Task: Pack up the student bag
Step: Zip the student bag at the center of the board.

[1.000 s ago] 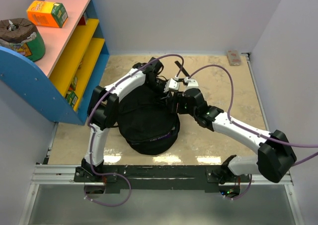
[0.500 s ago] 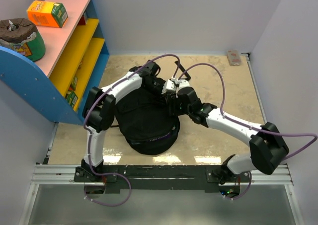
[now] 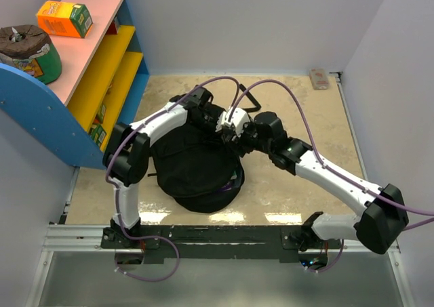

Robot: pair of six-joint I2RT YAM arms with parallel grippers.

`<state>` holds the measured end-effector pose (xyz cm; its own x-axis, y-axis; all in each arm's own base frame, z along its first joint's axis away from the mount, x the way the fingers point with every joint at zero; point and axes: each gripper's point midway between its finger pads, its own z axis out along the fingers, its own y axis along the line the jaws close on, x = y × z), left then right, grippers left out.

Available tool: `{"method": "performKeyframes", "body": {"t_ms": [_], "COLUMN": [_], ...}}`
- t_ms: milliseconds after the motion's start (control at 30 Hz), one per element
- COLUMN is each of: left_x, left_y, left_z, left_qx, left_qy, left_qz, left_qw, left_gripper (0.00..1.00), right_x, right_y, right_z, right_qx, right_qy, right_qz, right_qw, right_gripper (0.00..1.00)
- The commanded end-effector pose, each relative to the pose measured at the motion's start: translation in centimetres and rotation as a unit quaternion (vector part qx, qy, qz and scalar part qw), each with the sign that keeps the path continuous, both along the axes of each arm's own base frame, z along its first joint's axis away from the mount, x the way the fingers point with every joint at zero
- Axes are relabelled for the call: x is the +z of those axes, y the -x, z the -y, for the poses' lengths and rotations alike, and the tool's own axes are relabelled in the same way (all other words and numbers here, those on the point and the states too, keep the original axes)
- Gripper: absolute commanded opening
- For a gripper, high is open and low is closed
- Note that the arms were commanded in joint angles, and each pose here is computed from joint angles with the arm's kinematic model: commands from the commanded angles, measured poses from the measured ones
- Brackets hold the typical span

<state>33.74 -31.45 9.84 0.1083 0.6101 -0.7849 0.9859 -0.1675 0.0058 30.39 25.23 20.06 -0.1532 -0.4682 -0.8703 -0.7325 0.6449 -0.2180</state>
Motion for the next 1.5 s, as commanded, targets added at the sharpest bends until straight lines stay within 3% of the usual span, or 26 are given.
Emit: {"method": "performKeyframes", "body": {"t_ms": [0,300,400,633,833,1067,1167,1233,1300,1367,1467], "left_x": [2.6,10.2,11.8,11.6,10.4,9.7,9.7,9.9,10.5,11.0,11.5], "left_y": [1.5,-0.4,-1.9,-1.6,-1.0,-0.9,-1.0,-1.3,-1.4,-1.2,-0.8], "left_z": [-1.3,-3.3,-5.9,-9.9,-10.4,-10.5,-10.4,-10.3,-9.9,-9.3,-7.6], "left_qx": [0.004,0.107,0.16,0.192,0.192,0.191,0.189,0.196,0.187,0.17,0.13], "left_qy": [0.019,0.104,0.129,0.127,0.119,0.116,0.119,0.122,0.13,0.139,0.145], "left_qz": [-0.014,0.004,-0.007,-0.028,-0.033,-0.034,-0.035,-0.037,-0.033,-0.026,-0.012], "left_qw": [1.0,0.989,0.979,0.973,0.974,0.974,0.974,0.972,0.973,0.975,0.981], "left_gripper": [0.09,0.28,0.49,0.53,0.53,0.52,0.53,0.53,0.54,0.56,0.65], "right_x": [-0.1,-2.0,-3.0,-5.5,-8.7,-9.1,-9.8,-10.2,-9.9,-9.3,-9.1], "right_y": [2.4,4.1,3.8,3.1,3.5,2.8,3.3,3.7,3.7,3.8,3.5], "right_z": [-1.5,-2.2,-2.2,-2.7,-3.3,-3.2,-3.4,-3.6,-3.8,-3.8,-3.4], "right_qx": [0.159,0.228,0.23,0.249,0.269,0.26,0.265,0.271,0.269,0.264,0.222], "right_qy": [0.064,0.069,0.076,0.109,0.17,0.184,0.186,0.188,0.186,0.181,0.168], "right_qz": [0.012,-0.023,-0.027,-0.043,-0.076,-0.071,-0.09,-0.108,-0.114,-0.12,-0.121], "right_qw": [0.985,0.971,0.97,0.962,0.945,0.945,0.942,0.938,0.938,0.94,0.953], "right_gripper": [0.63,0.6,0.59,0.57,0.49,0.4,0.33,0.2,0.0,0.0,0.0]}}
